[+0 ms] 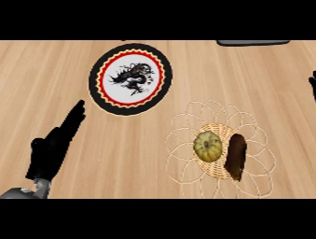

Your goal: Pick the squash from the placemat and place it in the plate

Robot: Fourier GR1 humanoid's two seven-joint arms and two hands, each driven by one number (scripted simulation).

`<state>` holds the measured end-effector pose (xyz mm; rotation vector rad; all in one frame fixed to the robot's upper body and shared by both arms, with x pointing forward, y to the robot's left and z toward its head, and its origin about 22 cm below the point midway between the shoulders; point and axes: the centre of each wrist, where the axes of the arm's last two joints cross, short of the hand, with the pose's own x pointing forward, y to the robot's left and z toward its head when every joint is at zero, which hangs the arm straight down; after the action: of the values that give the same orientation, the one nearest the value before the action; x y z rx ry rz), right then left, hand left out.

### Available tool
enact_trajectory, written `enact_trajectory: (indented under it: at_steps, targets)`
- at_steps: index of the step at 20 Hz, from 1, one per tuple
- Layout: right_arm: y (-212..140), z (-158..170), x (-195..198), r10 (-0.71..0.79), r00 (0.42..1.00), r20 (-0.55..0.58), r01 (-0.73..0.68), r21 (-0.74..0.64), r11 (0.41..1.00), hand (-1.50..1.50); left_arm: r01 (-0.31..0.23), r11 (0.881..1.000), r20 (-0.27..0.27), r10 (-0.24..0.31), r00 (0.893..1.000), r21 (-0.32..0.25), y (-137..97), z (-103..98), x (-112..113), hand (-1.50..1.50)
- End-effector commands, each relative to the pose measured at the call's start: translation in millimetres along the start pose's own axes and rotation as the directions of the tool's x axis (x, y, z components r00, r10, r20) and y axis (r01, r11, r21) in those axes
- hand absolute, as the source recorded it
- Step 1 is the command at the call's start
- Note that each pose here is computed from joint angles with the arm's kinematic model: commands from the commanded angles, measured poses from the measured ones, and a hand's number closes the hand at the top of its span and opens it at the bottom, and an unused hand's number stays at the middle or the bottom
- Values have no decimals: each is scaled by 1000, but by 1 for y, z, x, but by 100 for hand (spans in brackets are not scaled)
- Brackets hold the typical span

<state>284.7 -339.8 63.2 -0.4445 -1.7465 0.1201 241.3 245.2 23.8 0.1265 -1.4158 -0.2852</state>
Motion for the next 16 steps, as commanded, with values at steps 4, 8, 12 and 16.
enact_trajectory:
  at_steps: [4,8,12,16]
  targets:
    - [97,-2,56,-279,959,56,285,-168,944,-150,176,972,50,-185,981,153,38,1,-9,0]
    - [81,9,30,106,990,97,-53,-441,896,-150,216,951,10,-224,975,219,64,9,-20,0]
    - [145,41,49,111,968,225,43,-583,811,-150,232,942,13,-242,970,243,71,18,-31,0]
    - [188,82,58,135,951,278,79,-642,763,-150,220,944,32,-235,971,246,74,24,-44,0]
